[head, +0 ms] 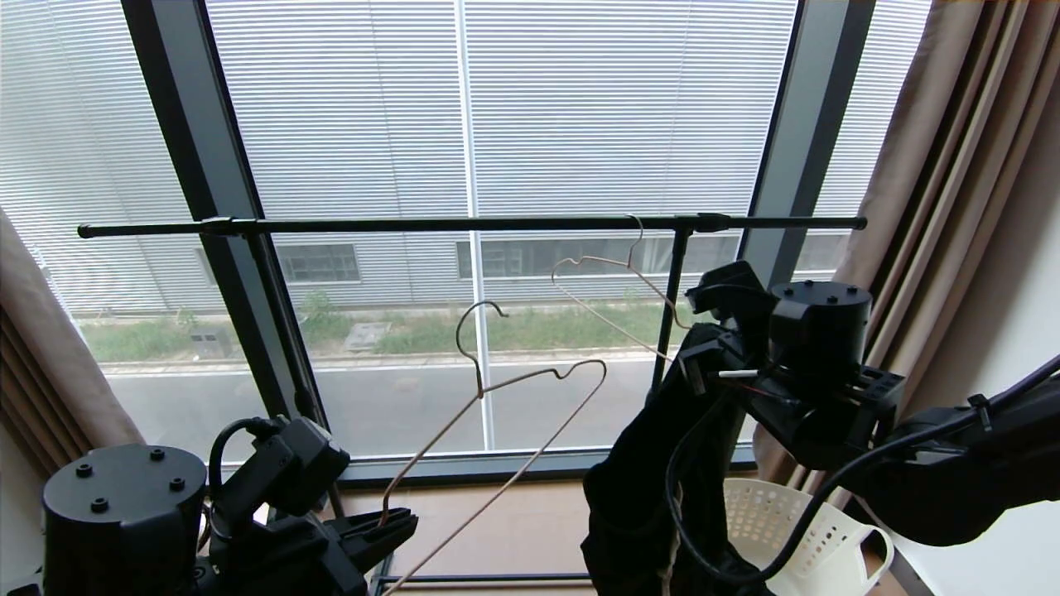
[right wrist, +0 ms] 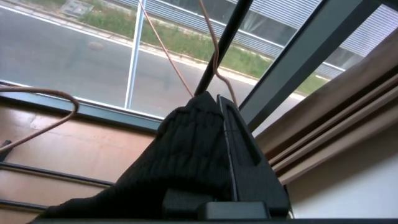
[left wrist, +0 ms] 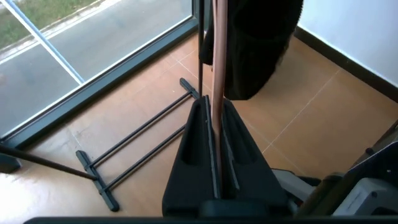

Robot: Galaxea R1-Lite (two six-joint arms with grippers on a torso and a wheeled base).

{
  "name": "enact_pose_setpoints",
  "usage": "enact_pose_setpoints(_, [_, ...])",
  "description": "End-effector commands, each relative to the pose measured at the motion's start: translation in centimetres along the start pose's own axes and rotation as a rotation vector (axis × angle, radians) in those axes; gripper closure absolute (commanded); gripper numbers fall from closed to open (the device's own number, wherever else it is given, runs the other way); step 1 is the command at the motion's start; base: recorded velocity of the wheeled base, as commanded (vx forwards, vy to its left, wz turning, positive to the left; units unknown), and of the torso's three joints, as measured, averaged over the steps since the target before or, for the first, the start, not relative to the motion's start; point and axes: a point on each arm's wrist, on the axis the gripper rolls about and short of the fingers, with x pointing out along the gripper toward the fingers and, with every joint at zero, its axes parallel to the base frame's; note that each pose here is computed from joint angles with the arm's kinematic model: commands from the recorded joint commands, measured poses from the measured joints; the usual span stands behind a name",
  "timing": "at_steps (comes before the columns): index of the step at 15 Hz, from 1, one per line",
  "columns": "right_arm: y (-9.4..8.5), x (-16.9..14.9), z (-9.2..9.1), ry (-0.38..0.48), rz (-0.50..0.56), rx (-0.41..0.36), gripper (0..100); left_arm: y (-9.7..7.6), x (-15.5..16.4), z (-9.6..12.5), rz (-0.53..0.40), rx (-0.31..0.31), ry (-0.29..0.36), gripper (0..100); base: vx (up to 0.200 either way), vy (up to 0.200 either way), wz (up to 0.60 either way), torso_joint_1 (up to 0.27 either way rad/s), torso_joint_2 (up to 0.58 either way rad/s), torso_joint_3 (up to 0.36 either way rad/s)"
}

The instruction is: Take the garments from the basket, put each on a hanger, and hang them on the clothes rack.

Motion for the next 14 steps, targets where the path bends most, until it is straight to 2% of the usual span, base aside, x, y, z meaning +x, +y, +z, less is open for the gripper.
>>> enact_pose_setpoints(1, [0.2,0.9,0.5,-0.008,-0.026,-0.006,100,-0.1,-0.2,-0.2,-0.017,0.019,0.002,100,0.0,0.0,0.0,0.0,0.0,0.0])
enact_pose_setpoints(4, [0.0,1.6,1.2,-0.023,-0.057,-0.023,100,-0.1,-0.2,-0.2,-0.055,0.067,-0.002,100,0.0,0.0,0.0,0.0,0.0,0.0])
enact_pose_setpoints(10, [-0.4,3.1,1.9,-0.024,-0.084,-0.015,100,-0.2,-0.3,-0.1,-0.061,0.084,-0.008,100,0.0,0.0,0.0,0.0,0.0,0.0])
enact_pose_setpoints(14, [-0.5,4.2,1.7,-0.017,-0.099,-0.019,100,-0.5,-0.4,-0.2,-0.082,0.093,-0.01,100,0.0,0.0,0.0,0.0,0.0,0.0])
